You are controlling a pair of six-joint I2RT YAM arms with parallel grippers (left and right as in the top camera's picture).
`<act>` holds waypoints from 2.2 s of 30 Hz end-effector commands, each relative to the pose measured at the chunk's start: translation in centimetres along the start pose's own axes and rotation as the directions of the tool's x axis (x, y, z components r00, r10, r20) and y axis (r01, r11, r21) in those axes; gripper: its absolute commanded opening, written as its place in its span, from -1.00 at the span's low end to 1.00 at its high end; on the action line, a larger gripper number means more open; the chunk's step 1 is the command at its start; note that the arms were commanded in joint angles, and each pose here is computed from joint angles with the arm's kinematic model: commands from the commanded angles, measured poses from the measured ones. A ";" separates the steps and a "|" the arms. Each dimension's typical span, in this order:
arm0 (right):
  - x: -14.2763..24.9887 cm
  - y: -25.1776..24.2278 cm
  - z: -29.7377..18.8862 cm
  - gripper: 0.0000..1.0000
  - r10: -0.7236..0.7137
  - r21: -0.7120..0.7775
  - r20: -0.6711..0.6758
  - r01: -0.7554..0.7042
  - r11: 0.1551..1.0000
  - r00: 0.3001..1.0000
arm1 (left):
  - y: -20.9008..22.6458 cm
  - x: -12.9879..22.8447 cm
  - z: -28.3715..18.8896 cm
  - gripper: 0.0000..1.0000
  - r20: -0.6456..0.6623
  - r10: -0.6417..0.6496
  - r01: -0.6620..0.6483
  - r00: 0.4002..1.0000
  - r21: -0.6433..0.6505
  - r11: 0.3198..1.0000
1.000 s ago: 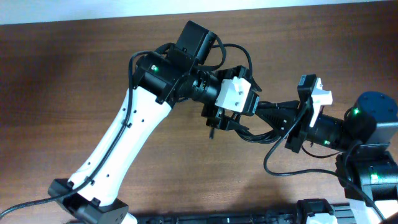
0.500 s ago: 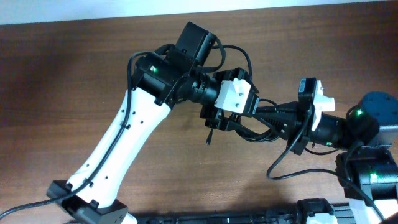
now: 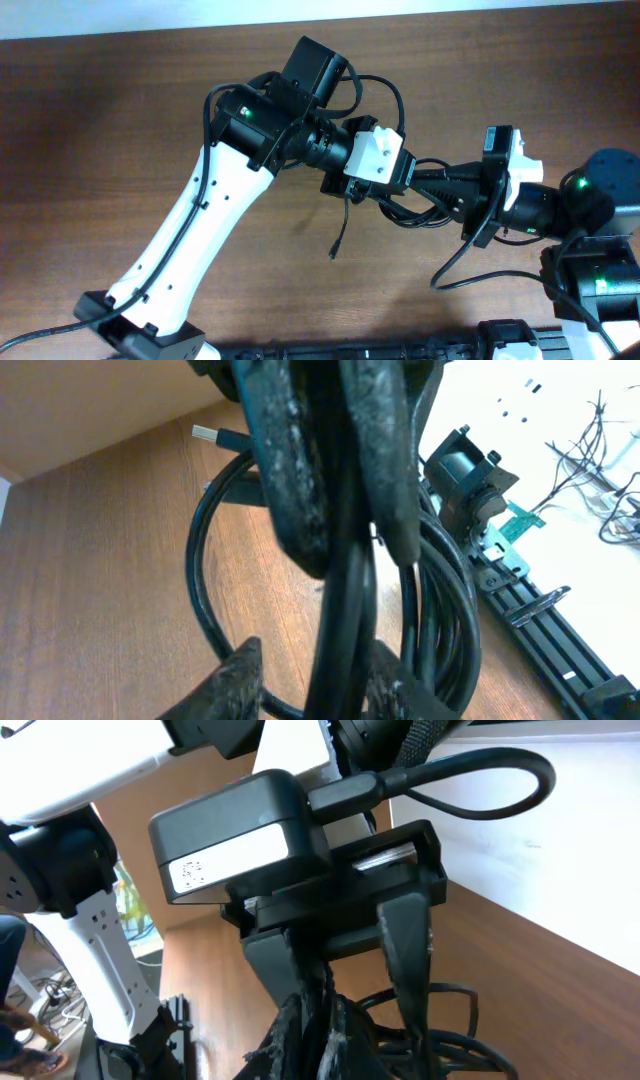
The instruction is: Untangle cables
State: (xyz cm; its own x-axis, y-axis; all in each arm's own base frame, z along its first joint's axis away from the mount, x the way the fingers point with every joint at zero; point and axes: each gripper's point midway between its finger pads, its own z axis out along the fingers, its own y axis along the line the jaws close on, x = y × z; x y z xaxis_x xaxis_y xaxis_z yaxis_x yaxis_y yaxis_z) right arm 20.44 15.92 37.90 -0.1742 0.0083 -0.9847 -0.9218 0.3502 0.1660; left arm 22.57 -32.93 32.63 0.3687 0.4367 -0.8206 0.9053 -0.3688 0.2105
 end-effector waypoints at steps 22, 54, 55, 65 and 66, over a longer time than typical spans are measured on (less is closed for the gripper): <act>1.3 -6.3 -1.6 0.65 0.260 0.395 0.060 -0.262 0.880 0.964 | 3.9 3.8 -1.2 -1.00 -0.184 -0.346 0.289 0.920 -0.278 0.916; 4.6 -10.7 -3.1 -0.92 0.439 0.587 0.112 -0.416 0.694 0.891 | 7.1 -2.2 -0.6 -1.00 0.166 -0.568 0.592 0.806 -0.249 0.767; 4.6 -10.7 -3.1 -0.92 0.440 0.584 0.111 -0.417 0.697 0.891 | 7.2 -2.2 -0.7 -1.00 0.172 -0.562 0.587 0.809 -0.253 0.769; 4.2 -8.2 -1.5 -0.92 0.380 0.450 0.017 -0.347 0.823 0.925 | 10.8 -0.2 -2.5 -1.00 0.246 -0.652 0.681 0.717 -0.447 0.580; 4.1 -7.9 -1.4 -0.92 0.369 0.435 0.007 -0.335 0.836 0.930 | 11.1 -0.1 -2.7 -1.00 0.261 -0.661 0.693 0.703 -0.457 0.557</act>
State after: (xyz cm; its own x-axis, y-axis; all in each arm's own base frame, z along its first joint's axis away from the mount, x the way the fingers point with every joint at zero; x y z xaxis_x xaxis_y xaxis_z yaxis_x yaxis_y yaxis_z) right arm 27.78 10.30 31.68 -0.5216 0.2117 -0.8265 -0.4410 0.7624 0.4735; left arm 31.98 -35.28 35.55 -0.3359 0.3972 -0.8540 0.9069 0.3813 -0.1794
